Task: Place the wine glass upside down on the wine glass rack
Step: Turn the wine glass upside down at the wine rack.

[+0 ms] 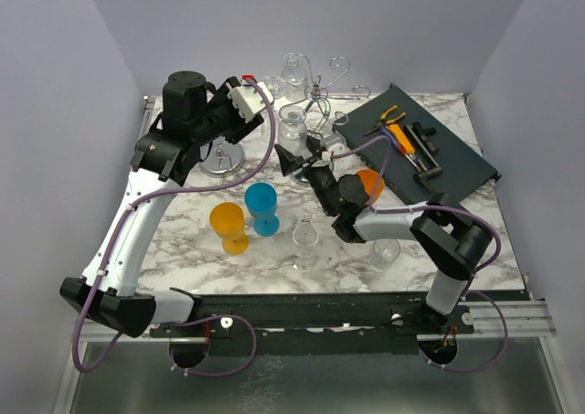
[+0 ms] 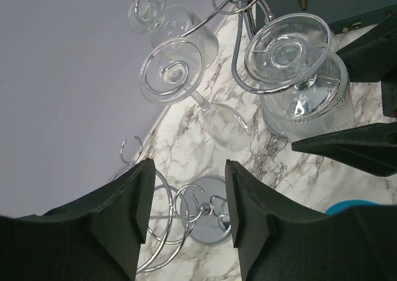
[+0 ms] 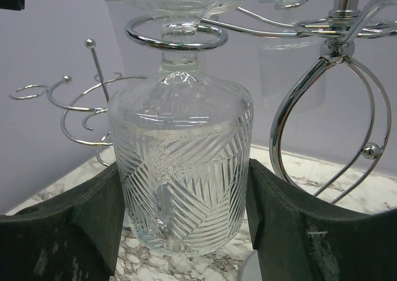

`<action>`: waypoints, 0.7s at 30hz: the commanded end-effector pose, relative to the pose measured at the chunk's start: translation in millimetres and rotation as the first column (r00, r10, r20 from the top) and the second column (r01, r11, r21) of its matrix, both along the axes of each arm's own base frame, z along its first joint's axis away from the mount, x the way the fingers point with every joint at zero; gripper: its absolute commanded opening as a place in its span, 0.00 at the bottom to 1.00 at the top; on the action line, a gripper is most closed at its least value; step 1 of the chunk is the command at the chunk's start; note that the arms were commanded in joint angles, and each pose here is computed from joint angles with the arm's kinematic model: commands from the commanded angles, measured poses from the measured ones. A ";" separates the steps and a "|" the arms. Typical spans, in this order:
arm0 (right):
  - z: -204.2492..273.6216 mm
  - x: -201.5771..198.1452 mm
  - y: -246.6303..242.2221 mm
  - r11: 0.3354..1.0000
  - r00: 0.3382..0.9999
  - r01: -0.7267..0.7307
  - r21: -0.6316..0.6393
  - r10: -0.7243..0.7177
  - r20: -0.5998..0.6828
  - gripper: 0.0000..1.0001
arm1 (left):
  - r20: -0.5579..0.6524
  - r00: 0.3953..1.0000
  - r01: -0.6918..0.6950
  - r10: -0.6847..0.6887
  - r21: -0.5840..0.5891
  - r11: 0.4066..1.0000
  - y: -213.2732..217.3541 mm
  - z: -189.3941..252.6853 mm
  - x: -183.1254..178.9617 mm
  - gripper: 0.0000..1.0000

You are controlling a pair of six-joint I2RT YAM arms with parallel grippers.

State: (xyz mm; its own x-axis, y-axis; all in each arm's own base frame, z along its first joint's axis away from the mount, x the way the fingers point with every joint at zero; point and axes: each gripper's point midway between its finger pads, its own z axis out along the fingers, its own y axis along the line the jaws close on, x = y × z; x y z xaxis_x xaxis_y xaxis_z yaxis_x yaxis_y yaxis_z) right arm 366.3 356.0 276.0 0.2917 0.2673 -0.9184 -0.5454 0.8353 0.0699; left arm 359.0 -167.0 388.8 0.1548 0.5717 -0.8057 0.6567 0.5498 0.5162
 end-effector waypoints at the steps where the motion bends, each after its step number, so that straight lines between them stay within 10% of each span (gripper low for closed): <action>1: 39.9 -7.5 -16.7 0.989 0.997 0.038 0.142 -0.046 0.058 0.11 | 0.003 0.999 -0.034 0.034 -0.011 0.999 4.9 6.7 0.8 0.54; 4: 29.1 -5.9 -16.3 0.990 0.998 0.042 0.137 -0.046 0.029 0.44 | -0.001 0.999 -0.038 0.038 -0.015 0.999 5.0 6.8 0.6 0.55; 9: 21.1 -6.0 -11.2 0.994 1.000 0.023 0.108 -0.023 -0.006 0.71 | -0.005 0.999 -0.040 0.040 -0.026 0.999 4.4 8.5 -0.3 0.56; 16: 23.6 -9.9 -8.0 0.999 0.999 -0.001 0.048 0.003 -0.038 0.98 | -0.009 0.999 -0.045 0.045 -0.034 0.998 4.8 9.7 -0.1 0.56; 21: 13.0 -20.5 -15.9 1.000 0.987 -0.025 0.018 0.027 -0.160 1.00 | -0.010 0.999 -0.045 0.044 -0.043 0.998 4.6 11.6 -2.2 0.57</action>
State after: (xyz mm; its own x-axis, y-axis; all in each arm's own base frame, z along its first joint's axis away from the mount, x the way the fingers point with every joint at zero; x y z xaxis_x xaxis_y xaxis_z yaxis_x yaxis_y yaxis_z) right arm 357.1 344.0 297.8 0.2387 0.3053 -0.9219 -0.5374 0.8322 0.1365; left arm 359.4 -165.3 388.1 0.1282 0.5603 -0.8183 0.6520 0.5741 0.4953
